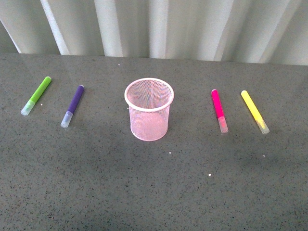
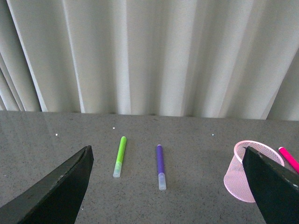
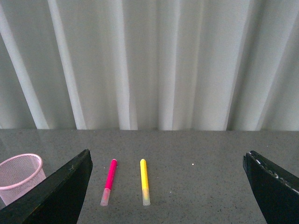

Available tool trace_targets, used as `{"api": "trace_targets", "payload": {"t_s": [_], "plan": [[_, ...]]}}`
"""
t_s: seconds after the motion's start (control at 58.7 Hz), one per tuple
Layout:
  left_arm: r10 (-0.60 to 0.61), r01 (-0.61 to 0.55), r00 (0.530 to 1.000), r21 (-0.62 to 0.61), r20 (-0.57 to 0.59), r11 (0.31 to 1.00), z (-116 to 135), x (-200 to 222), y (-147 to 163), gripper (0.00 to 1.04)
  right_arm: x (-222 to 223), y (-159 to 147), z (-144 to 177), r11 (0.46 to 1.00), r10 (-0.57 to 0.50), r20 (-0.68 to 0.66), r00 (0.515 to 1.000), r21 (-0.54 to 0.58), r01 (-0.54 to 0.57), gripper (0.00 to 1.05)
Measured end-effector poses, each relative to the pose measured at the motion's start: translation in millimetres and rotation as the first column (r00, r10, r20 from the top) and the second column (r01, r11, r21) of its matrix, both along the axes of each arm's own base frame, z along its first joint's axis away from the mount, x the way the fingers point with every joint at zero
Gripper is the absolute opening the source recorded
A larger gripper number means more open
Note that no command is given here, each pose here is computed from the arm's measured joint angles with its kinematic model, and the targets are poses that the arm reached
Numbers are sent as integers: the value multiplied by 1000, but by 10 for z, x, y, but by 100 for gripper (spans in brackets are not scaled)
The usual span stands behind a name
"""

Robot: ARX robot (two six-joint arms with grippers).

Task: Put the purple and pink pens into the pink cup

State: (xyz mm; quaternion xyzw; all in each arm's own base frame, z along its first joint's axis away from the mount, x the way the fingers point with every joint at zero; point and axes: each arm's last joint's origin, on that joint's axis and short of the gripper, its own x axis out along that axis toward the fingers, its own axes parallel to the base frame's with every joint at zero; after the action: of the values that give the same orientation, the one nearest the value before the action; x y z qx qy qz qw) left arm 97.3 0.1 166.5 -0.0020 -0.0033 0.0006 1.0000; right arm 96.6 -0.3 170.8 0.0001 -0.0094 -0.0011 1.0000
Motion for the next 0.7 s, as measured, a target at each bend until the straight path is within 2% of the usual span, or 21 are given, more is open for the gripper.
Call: {"api": "trace_targets", "payload": {"t_s": [0.699], "plan": [[0,0,1000,0,0,1000,0,0,0,98,0,0,0,1000,0,0,1000,0,0,98]]}}
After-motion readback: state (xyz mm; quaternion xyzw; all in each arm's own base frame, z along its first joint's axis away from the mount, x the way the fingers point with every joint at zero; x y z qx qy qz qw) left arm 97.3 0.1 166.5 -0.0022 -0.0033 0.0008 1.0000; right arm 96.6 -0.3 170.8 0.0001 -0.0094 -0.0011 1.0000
